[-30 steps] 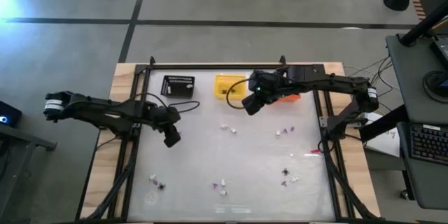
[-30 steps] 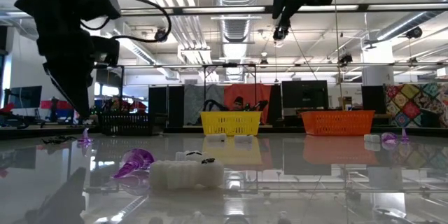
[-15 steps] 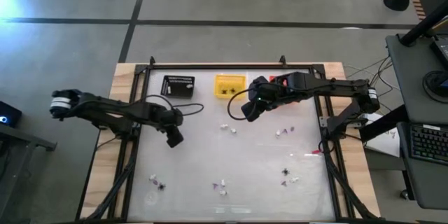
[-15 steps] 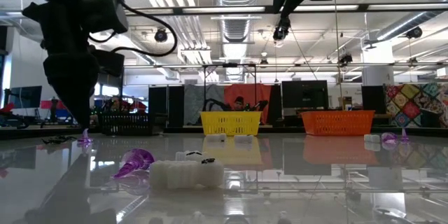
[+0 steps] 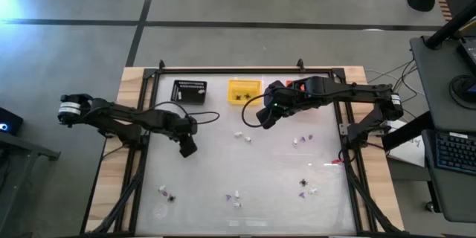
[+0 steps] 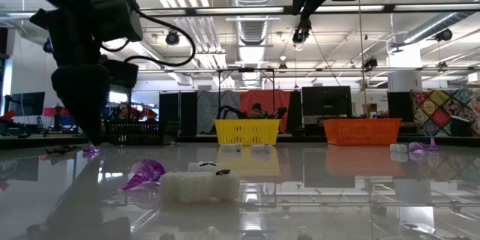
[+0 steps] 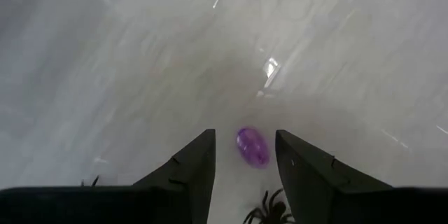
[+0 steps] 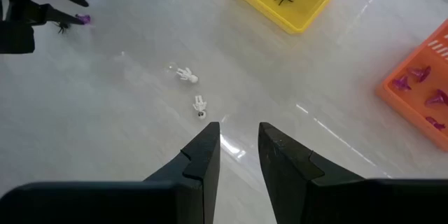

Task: Sort Halloween decoration
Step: Put the purple witch hat toy into the orange basket

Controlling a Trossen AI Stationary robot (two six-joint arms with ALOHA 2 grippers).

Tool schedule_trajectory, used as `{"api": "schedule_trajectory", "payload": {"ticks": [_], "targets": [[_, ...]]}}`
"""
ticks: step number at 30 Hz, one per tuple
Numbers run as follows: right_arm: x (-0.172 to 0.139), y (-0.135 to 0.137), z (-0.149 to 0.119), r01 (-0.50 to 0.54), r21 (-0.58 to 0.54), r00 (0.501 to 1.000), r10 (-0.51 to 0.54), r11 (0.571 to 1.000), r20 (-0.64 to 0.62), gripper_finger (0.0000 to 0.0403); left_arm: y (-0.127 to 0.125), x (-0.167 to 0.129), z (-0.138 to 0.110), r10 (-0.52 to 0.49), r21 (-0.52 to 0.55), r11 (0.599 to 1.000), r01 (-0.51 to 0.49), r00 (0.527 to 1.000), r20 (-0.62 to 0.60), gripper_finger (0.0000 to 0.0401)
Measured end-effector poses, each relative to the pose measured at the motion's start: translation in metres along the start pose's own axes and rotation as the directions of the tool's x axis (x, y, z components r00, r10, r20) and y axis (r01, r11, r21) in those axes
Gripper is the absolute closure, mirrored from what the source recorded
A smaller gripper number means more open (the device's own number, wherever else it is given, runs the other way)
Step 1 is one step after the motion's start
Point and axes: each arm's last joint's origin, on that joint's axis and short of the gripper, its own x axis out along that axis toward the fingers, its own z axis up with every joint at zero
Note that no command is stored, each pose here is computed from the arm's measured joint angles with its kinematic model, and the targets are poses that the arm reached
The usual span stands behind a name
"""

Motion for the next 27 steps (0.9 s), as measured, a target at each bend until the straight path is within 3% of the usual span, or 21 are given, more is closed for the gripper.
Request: {"api": "schedule_trajectory", "payload": {"ticks": [5, 17, 27], "targets": [[0.000, 0.000, 0.000, 0.001, -0.001, 1.000, -0.001, 1.000, -0.001, 0.0312, -0.001, 0.003, 0.000, 0.002, 0.011, 1.000, -0.001, 1.000, -0.015, 0.0291], [0.000, 0.000, 0.000, 0.003, -0.032, 1.000, -0.003, 0.999, -0.003, 0.0312, -0.001, 0.005, -0.001, -0.010, 0.060, 0.998, 0.013, 0.999, -0.039, 0.0394], [-0.001, 0.002, -0.002, -0.004, -0.043, 1.000, 0.004, 0.999, -0.002, 0.0312, -0.008, -0.020, 0.008, -0.179, 0.091, 0.980, 0.177, 0.984, 0.017, 0.0400]]}}
